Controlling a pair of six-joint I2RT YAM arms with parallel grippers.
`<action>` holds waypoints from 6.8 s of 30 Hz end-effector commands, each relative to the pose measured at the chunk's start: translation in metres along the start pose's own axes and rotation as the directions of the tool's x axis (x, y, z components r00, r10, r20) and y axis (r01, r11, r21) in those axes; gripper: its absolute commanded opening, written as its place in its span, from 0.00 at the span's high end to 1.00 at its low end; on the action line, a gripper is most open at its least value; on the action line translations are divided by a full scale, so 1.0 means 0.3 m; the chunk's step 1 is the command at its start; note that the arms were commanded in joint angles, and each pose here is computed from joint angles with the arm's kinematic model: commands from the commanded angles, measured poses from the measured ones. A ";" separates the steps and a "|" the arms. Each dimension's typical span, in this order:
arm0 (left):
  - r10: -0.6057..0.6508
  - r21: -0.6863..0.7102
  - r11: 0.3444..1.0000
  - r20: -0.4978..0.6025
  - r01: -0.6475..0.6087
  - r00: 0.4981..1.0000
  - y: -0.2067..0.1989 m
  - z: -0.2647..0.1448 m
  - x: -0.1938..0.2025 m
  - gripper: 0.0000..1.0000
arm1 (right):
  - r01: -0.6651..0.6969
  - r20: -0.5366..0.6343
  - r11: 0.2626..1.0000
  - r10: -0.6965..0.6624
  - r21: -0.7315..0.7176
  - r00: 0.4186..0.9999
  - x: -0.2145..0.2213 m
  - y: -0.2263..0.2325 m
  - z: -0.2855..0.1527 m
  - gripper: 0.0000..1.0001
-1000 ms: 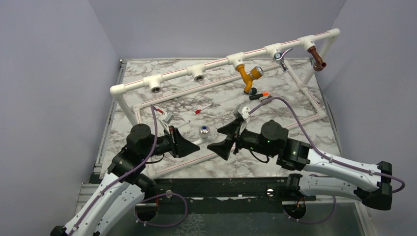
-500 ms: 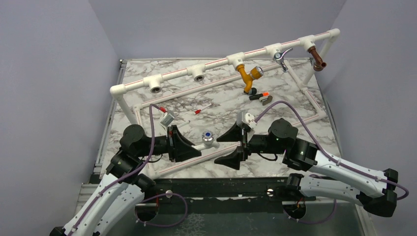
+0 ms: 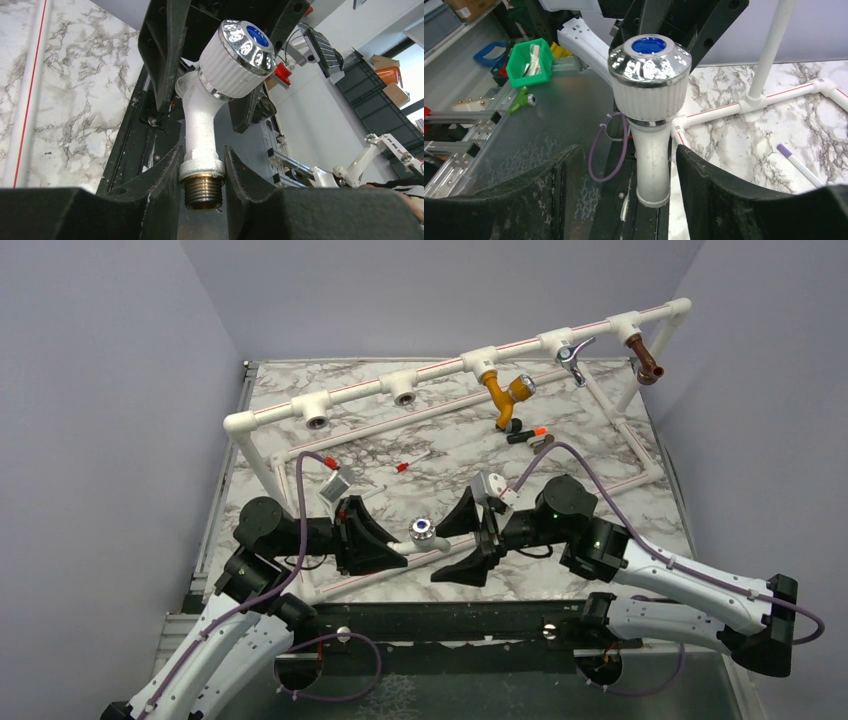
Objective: Install the water faucets
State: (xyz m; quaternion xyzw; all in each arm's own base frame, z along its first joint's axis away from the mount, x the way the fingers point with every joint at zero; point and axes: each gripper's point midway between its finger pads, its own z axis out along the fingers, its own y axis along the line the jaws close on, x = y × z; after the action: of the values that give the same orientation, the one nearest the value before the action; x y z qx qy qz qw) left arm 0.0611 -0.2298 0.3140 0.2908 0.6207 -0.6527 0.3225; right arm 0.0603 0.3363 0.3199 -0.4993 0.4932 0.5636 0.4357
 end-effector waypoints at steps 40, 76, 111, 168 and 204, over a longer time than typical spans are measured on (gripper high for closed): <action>0.018 0.041 0.999 0.071 -0.021 0.997 -0.049 0.001 -0.051 1.00 | 0.084 0.157 0.996 -0.084 0.008 0.984 -0.127 -0.023 0.022 0.58; 0.025 -0.008 1.000 0.085 -0.024 0.996 -0.017 0.008 -0.070 0.46 | 0.091 0.109 0.995 -0.096 0.052 0.989 -0.083 -0.050 0.013 0.99; 0.513 -0.696 0.660 0.143 -0.282 0.846 0.039 -0.196 -0.559 0.02 | 0.153 -0.230 0.588 0.059 0.794 0.971 -0.076 -0.539 -0.178 0.99; 0.549 -0.938 -0.312 -0.048 0.151 0.835 0.571 -0.708 -0.952 0.01 | 0.061 -0.099 0.156 0.247 0.986 0.964 0.020 -0.896 -0.569 0.99; 0.358 -0.993 -0.064 0.069 0.098 0.931 0.578 -0.613 -0.649 0.02 | -0.096 -0.030 0.739 0.155 0.667 0.988 -0.092 -0.479 -0.178 1.00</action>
State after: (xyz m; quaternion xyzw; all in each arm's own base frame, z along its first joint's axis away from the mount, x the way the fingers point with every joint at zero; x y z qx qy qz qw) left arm 0.3347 -0.0307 0.3706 -0.1109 0.7709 0.0132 0.6272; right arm 0.2329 0.2836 0.3094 -0.2810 0.7526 0.3293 0.4961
